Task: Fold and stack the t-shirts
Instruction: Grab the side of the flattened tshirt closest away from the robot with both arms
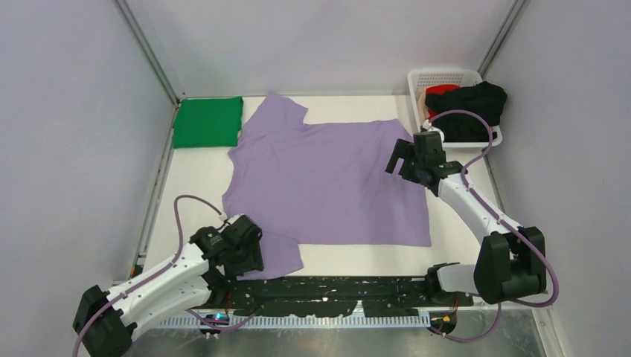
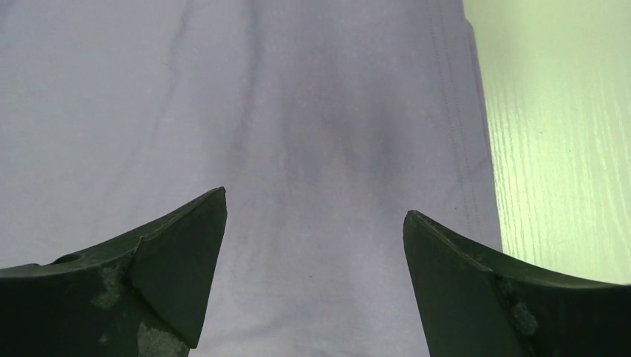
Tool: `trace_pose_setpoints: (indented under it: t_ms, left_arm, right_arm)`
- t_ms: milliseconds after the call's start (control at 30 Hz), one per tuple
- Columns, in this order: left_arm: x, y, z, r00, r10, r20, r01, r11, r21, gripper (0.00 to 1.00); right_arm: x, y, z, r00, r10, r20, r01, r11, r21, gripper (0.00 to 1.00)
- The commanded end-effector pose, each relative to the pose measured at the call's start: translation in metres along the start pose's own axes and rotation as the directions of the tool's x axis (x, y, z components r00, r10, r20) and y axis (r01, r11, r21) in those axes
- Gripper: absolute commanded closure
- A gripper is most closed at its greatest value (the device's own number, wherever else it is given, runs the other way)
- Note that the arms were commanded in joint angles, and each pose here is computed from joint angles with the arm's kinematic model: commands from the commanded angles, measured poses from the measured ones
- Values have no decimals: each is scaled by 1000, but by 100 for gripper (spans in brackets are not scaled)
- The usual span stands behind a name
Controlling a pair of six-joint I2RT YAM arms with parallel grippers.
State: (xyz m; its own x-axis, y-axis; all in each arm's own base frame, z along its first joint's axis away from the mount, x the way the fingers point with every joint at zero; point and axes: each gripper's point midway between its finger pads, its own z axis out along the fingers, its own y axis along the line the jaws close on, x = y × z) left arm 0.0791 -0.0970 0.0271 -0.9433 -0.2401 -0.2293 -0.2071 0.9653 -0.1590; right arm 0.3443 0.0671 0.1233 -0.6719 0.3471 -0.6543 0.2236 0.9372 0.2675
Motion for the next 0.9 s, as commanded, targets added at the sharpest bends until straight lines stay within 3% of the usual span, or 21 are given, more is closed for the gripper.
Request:
trace_pose_setpoints:
  t_ms: [0,167,367,500,567,867]
  left_arm:
    - [6,1,7,999,-33,-27,33,999,-21,40]
    - [2,-8,15,999,-35,-22,35,999,-12,40]
    - [3,-7,24,998,-53,-33,52,998,-46,54]
    - [-3,-8,22,998,-55,-11,54,997,-55,90]
    - [-8,-10,17,998,-55,5,55,997,-53,100]
    - [-11,-31,-4,1000,-3,-18,4,999,43,100]
  right_arm:
    - [-3,-10,-3,999,27,38,-28,999,24,4]
    - [3,-17,-4,999,37,29,-38,999,31,4]
    - [6,-23,-7,998,52,35,-54,998,38,4]
    - [9,-26,-11,997,65,46,-67,997,44,4]
    - [14,-33,-15,996,74,46,-77,995,66,4]
    - [64,-75,-62,987,161,-8,-156,965,211,4]
